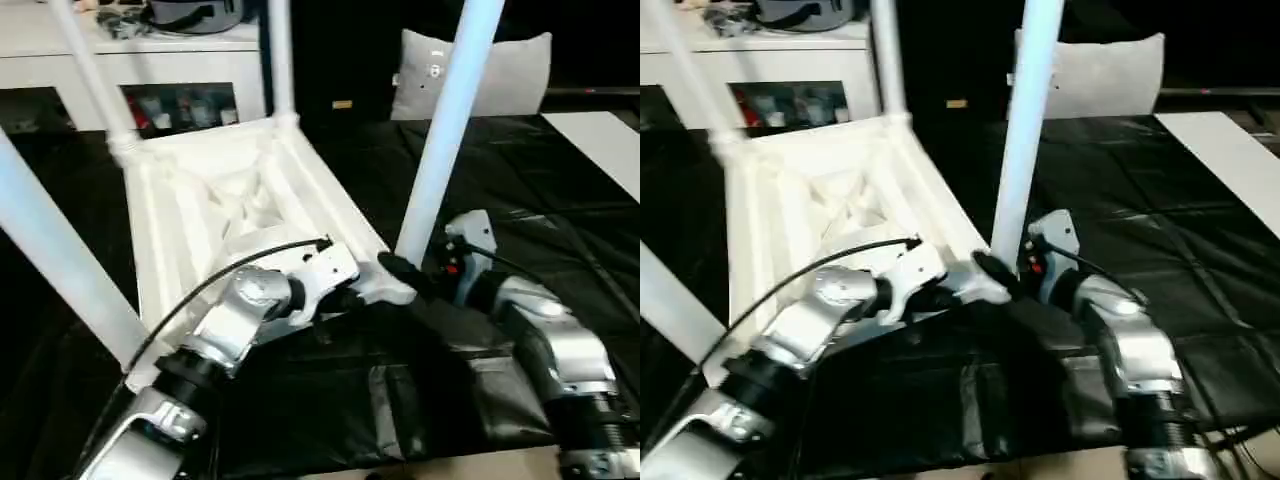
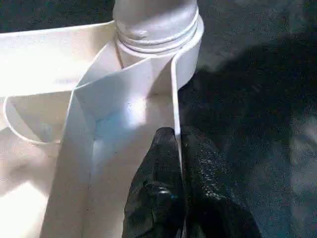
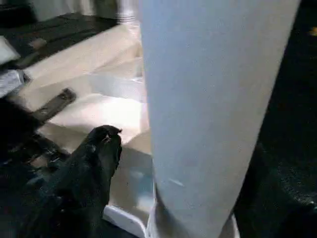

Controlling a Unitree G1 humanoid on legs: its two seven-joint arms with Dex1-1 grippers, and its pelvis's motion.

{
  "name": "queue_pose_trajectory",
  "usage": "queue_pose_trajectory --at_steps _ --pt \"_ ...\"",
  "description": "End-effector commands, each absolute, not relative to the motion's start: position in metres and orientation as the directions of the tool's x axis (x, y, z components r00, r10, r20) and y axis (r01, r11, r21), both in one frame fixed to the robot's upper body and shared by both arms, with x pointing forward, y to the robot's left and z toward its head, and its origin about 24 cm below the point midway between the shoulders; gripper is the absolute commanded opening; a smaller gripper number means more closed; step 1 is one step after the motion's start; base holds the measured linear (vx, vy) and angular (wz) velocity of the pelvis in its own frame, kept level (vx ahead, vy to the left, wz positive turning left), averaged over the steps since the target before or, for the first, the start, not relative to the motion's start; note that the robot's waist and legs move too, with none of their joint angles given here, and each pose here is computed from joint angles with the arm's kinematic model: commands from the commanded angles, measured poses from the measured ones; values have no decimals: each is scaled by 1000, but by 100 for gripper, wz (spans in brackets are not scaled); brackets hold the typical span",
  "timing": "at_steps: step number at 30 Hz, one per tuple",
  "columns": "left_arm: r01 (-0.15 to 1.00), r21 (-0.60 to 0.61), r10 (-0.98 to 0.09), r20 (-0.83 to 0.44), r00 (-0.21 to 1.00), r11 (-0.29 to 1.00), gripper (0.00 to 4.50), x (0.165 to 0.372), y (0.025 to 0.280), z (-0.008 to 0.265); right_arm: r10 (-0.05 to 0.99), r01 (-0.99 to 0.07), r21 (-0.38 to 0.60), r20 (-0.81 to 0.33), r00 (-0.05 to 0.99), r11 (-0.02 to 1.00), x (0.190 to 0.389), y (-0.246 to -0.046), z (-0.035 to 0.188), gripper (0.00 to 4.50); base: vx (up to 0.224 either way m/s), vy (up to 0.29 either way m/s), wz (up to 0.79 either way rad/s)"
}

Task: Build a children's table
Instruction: Rotate leg to tighten

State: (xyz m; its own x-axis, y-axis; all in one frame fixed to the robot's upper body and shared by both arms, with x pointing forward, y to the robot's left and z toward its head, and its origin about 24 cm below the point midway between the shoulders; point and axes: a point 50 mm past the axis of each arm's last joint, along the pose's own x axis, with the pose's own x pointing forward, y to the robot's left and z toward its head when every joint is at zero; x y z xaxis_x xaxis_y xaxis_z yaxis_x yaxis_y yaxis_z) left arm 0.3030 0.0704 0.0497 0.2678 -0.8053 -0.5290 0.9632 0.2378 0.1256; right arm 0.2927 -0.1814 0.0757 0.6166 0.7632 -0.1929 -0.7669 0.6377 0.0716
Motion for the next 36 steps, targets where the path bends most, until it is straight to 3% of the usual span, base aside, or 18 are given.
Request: queue_pose_trajectory --at_steps 1,7,12,18,31,34,36 --pt "981 162 -836 -519 179 110 0 298 67 55 817 -821 77 -184 546 566 288 -184 84 405 0 0 0" --pt "981 159 -816 -578 2 -111 0 291 81 55 883 -914 51 -287 372 401 277 -196 85 429 0 0 0" --pt "956 135 -780 -613 -124 -259 0 284 87 56 924 -959 121 -325 204 255 267 -195 84 392 0 0 0" --pt "926 122 -741 -641 -200 -356 0 280 91 57 938 -970 160 -323 125 184 264 -190 82 334 0 0 0" --pt "931 116 -760 -616 -205 -345 0 282 91 57 959 -965 231 -277 56 123 258 -182 79 223 0 0 0" --pt "973 100 -812 -572 -115 -208 0 287 87 59 974 -956 234 -180 136 177 261 -174 86 209 0 0 0" --pt "991 83 -831 -554 -44 -108 0 291 85 58 959 -931 252 -172 227 265 267 -168 86 206 0 0 0"
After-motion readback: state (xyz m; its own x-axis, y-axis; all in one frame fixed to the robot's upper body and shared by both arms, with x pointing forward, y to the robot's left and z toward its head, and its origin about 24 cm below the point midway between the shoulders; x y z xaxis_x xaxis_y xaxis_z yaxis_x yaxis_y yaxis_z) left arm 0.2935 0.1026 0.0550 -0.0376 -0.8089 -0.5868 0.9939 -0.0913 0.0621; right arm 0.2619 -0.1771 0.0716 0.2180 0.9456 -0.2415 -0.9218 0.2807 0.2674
